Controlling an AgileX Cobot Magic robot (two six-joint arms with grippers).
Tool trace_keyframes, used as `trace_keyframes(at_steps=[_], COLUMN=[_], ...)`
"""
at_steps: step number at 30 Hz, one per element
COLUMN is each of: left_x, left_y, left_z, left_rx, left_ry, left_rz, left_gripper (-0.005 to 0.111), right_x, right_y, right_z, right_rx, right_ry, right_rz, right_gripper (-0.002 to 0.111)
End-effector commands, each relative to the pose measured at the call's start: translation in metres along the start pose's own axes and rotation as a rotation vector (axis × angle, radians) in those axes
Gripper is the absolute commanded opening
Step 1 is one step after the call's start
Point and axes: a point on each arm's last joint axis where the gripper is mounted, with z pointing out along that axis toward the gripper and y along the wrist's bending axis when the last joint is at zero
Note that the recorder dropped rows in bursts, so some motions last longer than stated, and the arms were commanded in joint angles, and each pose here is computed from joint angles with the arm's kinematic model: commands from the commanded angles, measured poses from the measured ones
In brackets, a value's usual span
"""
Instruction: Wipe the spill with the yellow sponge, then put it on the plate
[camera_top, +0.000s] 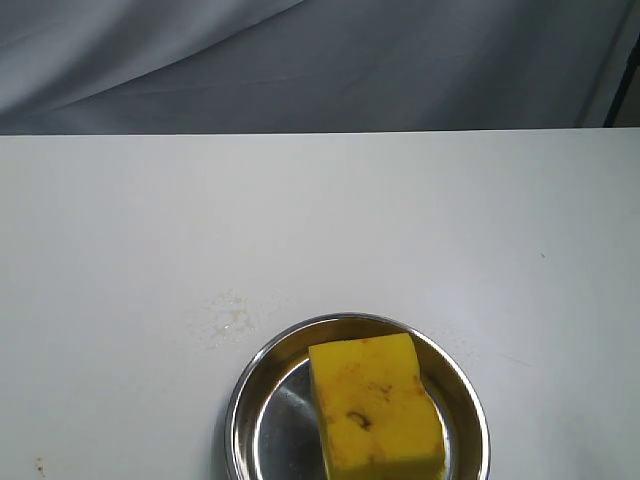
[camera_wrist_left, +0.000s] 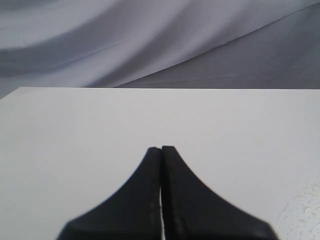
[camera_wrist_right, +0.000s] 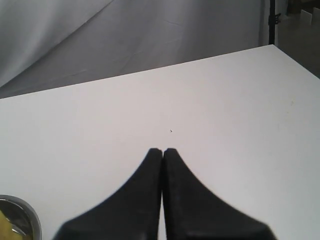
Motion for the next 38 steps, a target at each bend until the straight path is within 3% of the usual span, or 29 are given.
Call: trace_keyframes(at_steps=[1,38], left_x=[0.0012,0.0012], left_y=[0.0001,0.0001], left_z=[0.0002,0.0002], left_rx=[-0.002,-0.002], left_ry=[0.000,0.000], left_rz=[-0.002,-0.002], left_gripper=[0.000,0.000], right_x=[0.0011,0.0008], right_y=[-0.0009,-0.0017], right_z=[0.0001,0.0000], right_rx=[0.010,0.019], right_ry=[0.000,-0.002], right_rz=[-0.016,-0.042], right_gripper=[0.000,0.000])
